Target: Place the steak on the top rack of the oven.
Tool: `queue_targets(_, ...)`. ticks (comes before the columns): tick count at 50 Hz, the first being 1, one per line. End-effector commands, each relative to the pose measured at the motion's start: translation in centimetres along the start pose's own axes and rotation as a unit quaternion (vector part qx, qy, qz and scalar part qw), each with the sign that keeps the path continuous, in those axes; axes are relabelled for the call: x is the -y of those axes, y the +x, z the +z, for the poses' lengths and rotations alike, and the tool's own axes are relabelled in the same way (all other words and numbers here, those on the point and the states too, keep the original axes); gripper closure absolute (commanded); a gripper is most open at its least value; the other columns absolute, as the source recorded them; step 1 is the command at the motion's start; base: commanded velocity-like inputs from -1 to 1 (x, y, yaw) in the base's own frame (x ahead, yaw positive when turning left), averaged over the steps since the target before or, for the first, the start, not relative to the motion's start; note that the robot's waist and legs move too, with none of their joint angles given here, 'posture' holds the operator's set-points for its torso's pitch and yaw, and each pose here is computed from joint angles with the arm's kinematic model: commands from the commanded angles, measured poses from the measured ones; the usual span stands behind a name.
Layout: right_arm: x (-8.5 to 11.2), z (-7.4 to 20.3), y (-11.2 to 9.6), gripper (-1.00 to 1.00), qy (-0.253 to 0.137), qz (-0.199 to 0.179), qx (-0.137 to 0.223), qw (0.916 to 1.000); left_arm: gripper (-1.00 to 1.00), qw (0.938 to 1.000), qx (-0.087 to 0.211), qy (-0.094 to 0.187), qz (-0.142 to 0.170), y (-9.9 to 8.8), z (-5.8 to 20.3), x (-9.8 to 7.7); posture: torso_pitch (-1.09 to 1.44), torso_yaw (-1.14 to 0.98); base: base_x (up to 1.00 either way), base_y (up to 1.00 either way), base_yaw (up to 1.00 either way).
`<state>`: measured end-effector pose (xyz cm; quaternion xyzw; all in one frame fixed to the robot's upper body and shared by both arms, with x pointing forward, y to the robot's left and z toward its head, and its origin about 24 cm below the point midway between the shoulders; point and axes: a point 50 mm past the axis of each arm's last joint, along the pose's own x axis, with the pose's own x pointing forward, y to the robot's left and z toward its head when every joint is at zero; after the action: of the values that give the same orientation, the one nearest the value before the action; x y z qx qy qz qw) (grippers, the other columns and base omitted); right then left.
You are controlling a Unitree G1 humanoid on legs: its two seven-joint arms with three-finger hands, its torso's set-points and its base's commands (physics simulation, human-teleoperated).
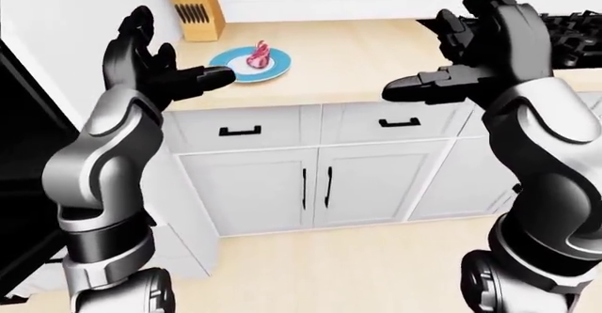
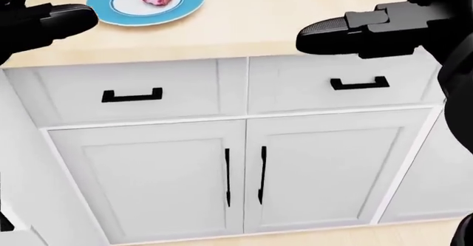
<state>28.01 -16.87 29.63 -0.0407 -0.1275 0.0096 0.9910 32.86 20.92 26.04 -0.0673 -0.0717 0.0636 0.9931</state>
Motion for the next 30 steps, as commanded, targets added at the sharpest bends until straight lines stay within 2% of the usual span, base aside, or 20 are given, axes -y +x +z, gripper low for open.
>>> queue_targets(1, 0.48, 1.16, -0.13, -1.0, -0.001, -0.012, 0.03, 0.9995, -1.0, 0.9993, 0.035, -0.003, -0.013, -0.12, 1.47, 0.52, 0.0, 0.0, 0.15, 0.0, 0.0)
queue_targets(30, 0.29, 0.94, 0.05, -1.0, -0.002, -0.011, 0.027, 0.9996, -1.0, 0.9994, 0.03, -0.003, -0.014, 0.08, 1.13, 0.54, 0.0, 0.0, 0.15, 0.0, 0.0)
